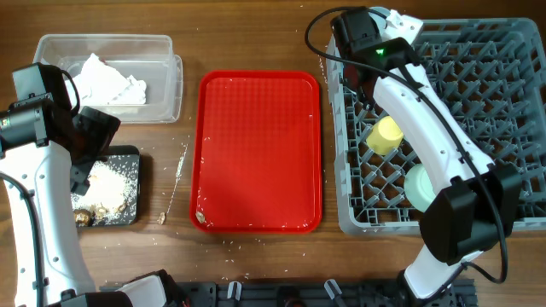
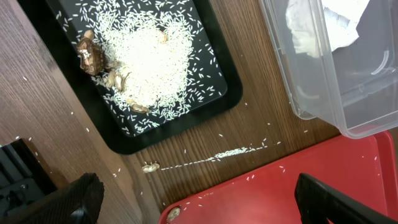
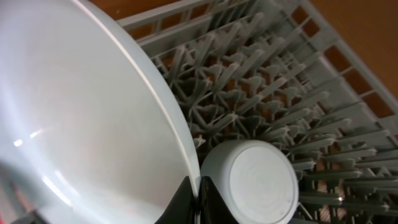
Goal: Sort waste into correct bins and load items into the dishwasher rack
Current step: 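Lift the plate right and stand it upright in the rack's top-left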
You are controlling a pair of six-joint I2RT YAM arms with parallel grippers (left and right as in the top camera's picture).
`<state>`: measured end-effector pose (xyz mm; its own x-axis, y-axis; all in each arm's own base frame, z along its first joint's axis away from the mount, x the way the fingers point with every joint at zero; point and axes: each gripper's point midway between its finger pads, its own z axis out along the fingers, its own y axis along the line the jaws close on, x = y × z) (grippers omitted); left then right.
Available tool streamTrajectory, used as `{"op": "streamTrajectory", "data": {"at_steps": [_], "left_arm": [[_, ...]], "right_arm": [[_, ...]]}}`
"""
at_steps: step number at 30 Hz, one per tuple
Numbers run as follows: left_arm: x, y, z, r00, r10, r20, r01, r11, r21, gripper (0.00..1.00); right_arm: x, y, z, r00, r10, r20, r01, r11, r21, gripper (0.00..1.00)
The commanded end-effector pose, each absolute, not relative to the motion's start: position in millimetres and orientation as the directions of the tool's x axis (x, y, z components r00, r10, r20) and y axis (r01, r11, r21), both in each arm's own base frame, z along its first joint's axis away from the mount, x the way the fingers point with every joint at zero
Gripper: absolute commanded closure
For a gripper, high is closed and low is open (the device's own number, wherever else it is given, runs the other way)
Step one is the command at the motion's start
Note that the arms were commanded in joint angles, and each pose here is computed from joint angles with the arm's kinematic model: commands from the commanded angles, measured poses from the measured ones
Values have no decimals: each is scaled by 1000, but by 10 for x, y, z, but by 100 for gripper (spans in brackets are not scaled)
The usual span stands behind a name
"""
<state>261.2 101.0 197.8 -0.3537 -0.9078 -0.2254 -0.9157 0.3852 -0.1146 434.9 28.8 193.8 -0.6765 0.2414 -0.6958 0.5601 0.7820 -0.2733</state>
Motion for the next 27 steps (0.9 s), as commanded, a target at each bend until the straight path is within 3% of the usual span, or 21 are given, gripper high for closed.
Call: {"op": "streamTrajectory", "data": {"at_steps": [1, 2, 3, 5, 11, 17, 23, 27], "left_arm": [[2614, 1051, 2016, -352, -904, -244, -915, 387, -112, 0], [2614, 1051, 2015, -352, -904, -243, -915, 387, -112, 0], [2614, 1051, 2016, -352, -904, -243, -915, 387, -113, 0], [2614, 1051, 2016, -352, -904, -244, -915, 387, -112, 0], [2614, 1051, 2016, -352, -904, -243, -915, 387, -113, 0], [2614, 1051, 2016, -352, -904, -244, -915, 387, -112, 0], [2614, 1051, 2016, -352, -904, -243, -915, 387, -113, 0], [2614, 1051, 2016, -352, -904, -243, -915, 387, -113, 0]], "right_arm": [[4338, 462, 1841, -722, 258, -642, 496, 840, -220, 89], [4331, 498, 1857, -732, 254, -633, 475, 855, -206, 84], [4318, 530, 1894, -730, 264, -630, 469, 865, -181, 65], [4293, 586, 2017, -721, 281, -634, 455, 881, -127, 44], [4031, 735, 2975, -615, 319, -721, 339, 933, 124, 10], [3399, 525, 3556, -554, 322, -768, 300, 937, 177, 8], [2675, 262, 3292, -633, 305, -711, 325, 939, 113, 8], [2140, 68, 3209, -524, 411, -746, 352, 902, 249, 6]]}}
